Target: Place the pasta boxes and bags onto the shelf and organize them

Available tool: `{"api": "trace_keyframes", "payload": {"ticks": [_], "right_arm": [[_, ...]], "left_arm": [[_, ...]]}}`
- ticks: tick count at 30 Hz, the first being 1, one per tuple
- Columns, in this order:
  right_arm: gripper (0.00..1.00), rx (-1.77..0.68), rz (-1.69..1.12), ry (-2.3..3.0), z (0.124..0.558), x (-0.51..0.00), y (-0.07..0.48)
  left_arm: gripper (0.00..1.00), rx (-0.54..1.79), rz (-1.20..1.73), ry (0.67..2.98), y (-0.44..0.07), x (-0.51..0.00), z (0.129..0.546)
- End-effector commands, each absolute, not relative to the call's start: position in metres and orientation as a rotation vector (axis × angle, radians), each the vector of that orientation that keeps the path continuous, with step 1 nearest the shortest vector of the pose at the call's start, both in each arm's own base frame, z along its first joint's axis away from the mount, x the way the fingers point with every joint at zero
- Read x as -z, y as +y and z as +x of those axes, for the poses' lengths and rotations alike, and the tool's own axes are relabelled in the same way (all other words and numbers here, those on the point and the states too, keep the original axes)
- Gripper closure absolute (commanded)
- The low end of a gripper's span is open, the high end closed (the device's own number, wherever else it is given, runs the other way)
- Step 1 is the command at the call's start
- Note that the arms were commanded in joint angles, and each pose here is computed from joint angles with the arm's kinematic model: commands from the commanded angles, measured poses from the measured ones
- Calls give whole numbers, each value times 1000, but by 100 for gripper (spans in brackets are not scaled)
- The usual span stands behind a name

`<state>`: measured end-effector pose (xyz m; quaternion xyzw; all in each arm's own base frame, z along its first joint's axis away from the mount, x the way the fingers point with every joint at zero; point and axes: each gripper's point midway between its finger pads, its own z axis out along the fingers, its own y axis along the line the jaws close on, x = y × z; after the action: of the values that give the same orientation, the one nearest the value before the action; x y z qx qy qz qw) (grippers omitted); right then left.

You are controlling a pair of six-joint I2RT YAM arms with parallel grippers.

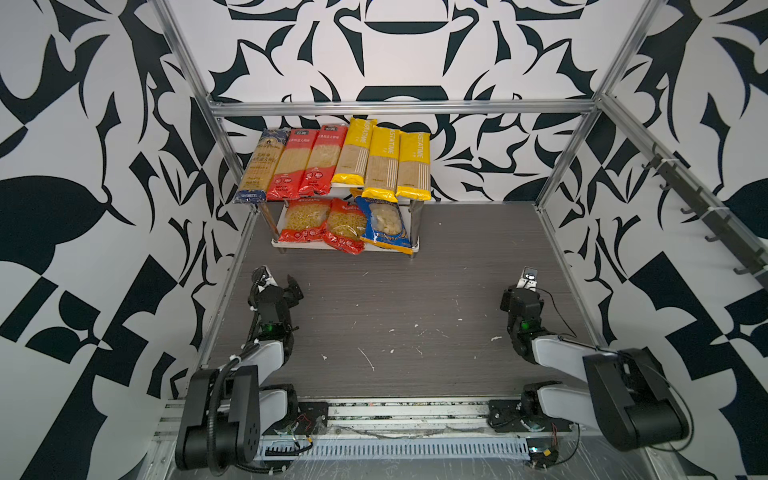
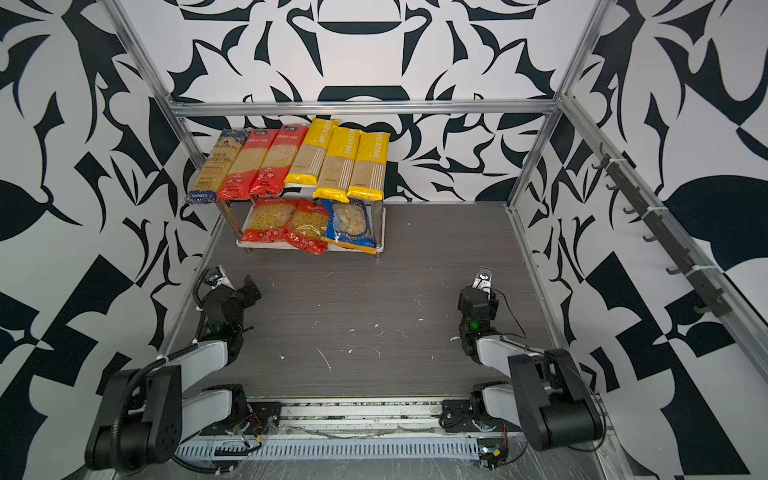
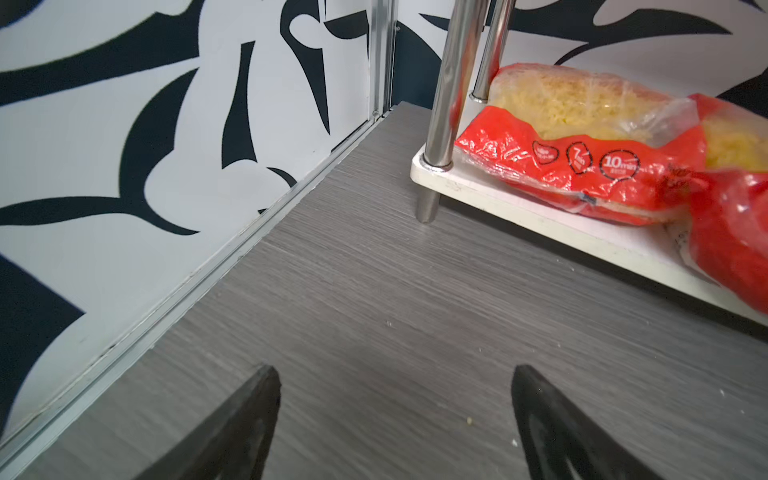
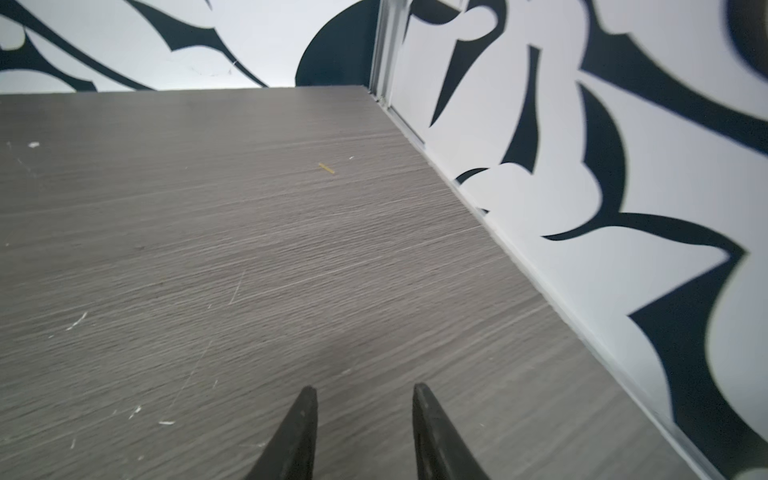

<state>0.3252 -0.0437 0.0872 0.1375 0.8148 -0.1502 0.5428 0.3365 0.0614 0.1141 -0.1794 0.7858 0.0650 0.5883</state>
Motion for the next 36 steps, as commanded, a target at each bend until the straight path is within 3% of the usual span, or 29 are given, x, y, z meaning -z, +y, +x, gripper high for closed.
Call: {"api": "trace_keyframes", "payload": {"ticks": [1, 7, 11, 13, 18, 22, 24, 26, 36], "right_arm": [[58, 266, 306, 1781, 344, -120, -35], [53, 195, 217, 1737, 349, -104, -25], [46, 222, 233, 1745, 356, -98, -29], [45, 219, 256, 1788, 360, -94, -30], [42, 238, 237, 1854, 372, -88, -29], [33, 238, 235, 1850, 372, -88, -29], [23, 238, 234, 1851, 372, -88, -28], [1, 238, 234, 1851, 373, -88, -28], [0, 237, 235, 1866, 376, -87, -28]], "left_arm": [[8, -125, -383, 1721, 61, -130, 351], [8, -124, -356, 1788, 59, -99, 371], [6, -124, -355, 1862, 58, -91, 379], [0, -134, -351, 1871, 59, -92, 387], [1, -130, -349, 1881, 58, -91, 385], [1, -129, -345, 1869, 58, -92, 385], [1, -129, -347, 1873, 58, -92, 385], [1, -130, -345, 1871, 58, -92, 385], [1, -132, -346, 1873, 58, -91, 385]]}}
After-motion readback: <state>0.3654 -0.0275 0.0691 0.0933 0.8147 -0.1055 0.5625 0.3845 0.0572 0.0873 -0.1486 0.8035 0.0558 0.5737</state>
